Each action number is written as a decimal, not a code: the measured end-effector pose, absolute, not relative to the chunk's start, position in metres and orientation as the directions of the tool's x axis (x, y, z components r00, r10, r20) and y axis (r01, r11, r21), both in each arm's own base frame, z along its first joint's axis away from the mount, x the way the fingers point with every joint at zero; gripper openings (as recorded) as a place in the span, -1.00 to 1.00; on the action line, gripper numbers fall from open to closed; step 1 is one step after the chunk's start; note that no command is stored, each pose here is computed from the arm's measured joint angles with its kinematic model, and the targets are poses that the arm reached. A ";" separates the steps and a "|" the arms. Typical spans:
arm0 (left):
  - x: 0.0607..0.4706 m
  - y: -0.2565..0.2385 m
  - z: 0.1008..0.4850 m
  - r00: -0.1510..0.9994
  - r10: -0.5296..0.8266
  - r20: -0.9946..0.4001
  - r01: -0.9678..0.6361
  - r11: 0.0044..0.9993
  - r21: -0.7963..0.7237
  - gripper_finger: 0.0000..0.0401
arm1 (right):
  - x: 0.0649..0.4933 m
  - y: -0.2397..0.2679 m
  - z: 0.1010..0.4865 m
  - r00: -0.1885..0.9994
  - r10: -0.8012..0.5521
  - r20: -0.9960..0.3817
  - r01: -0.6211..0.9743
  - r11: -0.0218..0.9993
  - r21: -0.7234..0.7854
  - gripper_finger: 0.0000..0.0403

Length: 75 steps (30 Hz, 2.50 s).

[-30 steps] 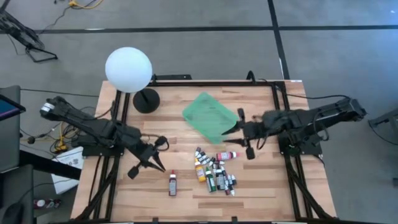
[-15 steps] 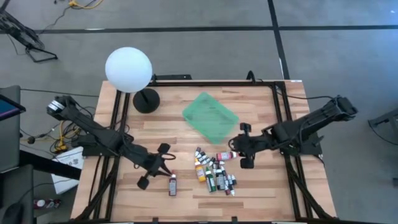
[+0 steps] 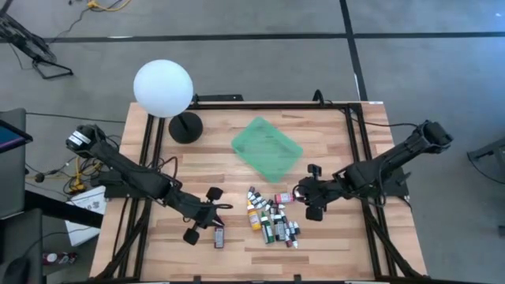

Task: Pick & Place food coloring
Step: Put the large pink food coloring bottle into the green bin

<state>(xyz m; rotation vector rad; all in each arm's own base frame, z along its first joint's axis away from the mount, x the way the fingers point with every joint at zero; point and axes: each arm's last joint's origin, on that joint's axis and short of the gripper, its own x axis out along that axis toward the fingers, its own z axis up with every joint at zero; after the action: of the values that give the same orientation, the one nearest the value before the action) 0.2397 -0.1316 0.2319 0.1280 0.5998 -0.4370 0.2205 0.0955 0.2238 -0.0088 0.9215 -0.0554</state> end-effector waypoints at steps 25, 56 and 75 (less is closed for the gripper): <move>0.241 -0.132 0.234 0.757 -0.351 -0.551 0.411 0.911 -0.016 -0.92 | 0.264 0.090 0.170 0.486 -0.070 -0.871 0.001 0.997 -0.079 -0.08; 0.240 -0.131 0.232 0.759 -0.321 -0.566 0.381 0.924 -0.013 -0.92 | 0.263 0.087 0.150 0.372 -0.113 -0.922 0.030 0.994 -0.110 -0.15; 0.240 -0.131 0.232 0.759 -0.318 -0.568 0.381 0.925 -0.009 -0.92 | 0.241 0.087 0.155 0.217 -0.107 -0.970 0.058 0.994 -0.097 -0.13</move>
<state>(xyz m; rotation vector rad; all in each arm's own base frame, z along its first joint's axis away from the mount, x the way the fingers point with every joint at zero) 0.2402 -0.1306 0.2323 0.1094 0.5975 -0.3815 0.2411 0.0870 0.1554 -0.0426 1.3475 -0.1148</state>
